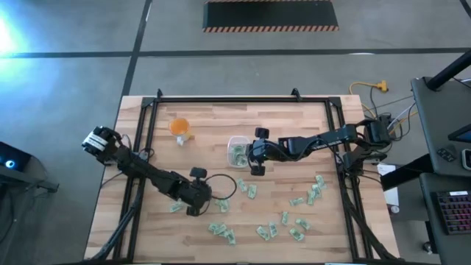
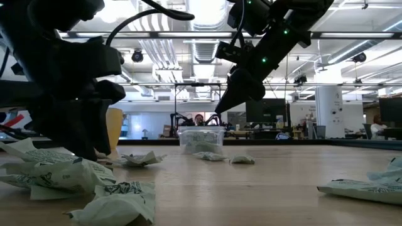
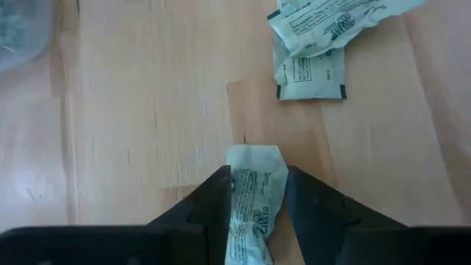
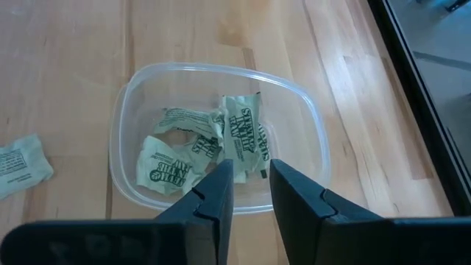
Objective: Pick and place Stevia / Truvia into bins
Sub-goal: Put the stevia packet into the bin
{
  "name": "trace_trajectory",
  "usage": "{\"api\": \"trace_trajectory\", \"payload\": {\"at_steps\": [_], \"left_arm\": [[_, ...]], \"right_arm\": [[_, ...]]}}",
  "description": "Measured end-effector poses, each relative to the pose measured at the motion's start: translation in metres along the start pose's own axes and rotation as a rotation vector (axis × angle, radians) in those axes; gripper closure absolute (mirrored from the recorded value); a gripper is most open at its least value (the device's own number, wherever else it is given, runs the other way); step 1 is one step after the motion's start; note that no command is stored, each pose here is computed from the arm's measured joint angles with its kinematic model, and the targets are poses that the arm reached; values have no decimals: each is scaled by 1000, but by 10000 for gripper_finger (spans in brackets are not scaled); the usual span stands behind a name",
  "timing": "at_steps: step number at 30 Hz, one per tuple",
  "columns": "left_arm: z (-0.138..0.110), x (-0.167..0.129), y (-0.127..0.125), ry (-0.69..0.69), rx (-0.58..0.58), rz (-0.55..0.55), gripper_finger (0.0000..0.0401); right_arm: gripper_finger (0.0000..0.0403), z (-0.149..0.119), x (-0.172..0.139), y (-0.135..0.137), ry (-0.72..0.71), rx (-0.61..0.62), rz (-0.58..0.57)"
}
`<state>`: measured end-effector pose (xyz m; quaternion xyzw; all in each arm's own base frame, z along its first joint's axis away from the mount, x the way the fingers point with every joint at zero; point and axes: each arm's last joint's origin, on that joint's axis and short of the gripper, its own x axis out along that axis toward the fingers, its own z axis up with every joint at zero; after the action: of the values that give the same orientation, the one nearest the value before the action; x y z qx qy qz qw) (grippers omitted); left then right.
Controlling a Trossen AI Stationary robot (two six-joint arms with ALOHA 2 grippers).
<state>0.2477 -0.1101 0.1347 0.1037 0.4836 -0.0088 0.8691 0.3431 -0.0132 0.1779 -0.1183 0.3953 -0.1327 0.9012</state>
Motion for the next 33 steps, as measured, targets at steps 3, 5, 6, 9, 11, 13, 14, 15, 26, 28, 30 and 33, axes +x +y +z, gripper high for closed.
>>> {"api": "trace_trajectory", "payload": {"at_steps": [3,5,6,9,11,13,14,15,26,28,30,33], "left_arm": [[0,0,0,3,4,1,328],[0,-1,1,5,9,6,354],[0,-1,1,7,13,11,368],[3,-3,1,-4,29,10,395],[9,-5,1,-26,32,22,394],[16,-7,1,-55,53,54,394],[19,-9,1,-67,70,74,396],[23,-10,2,-79,86,98,398],[50,-11,35,-215,121,437,401],[54,-6,46,-244,110,438,401],[58,-3,57,-267,110,428,401],[64,-2,73,-306,101,425,401]], "right_arm": [[323,0,0,0,0,0,0],[322,0,0,0,0,0,0],[321,0,0,0,0,-2,0],[318,0,0,0,0,-6,0],[319,0,0,0,2,-7,0],[321,-1,0,0,10,-11,1],[323,-2,0,0,18,-17,2],[324,-3,0,0,30,-22,3],[331,-7,-21,-7,112,19,2],[329,-9,-27,-8,135,34,3],[326,-11,-30,-9,164,45,4],[323,-16,-32,-9,213,54,5]]}}
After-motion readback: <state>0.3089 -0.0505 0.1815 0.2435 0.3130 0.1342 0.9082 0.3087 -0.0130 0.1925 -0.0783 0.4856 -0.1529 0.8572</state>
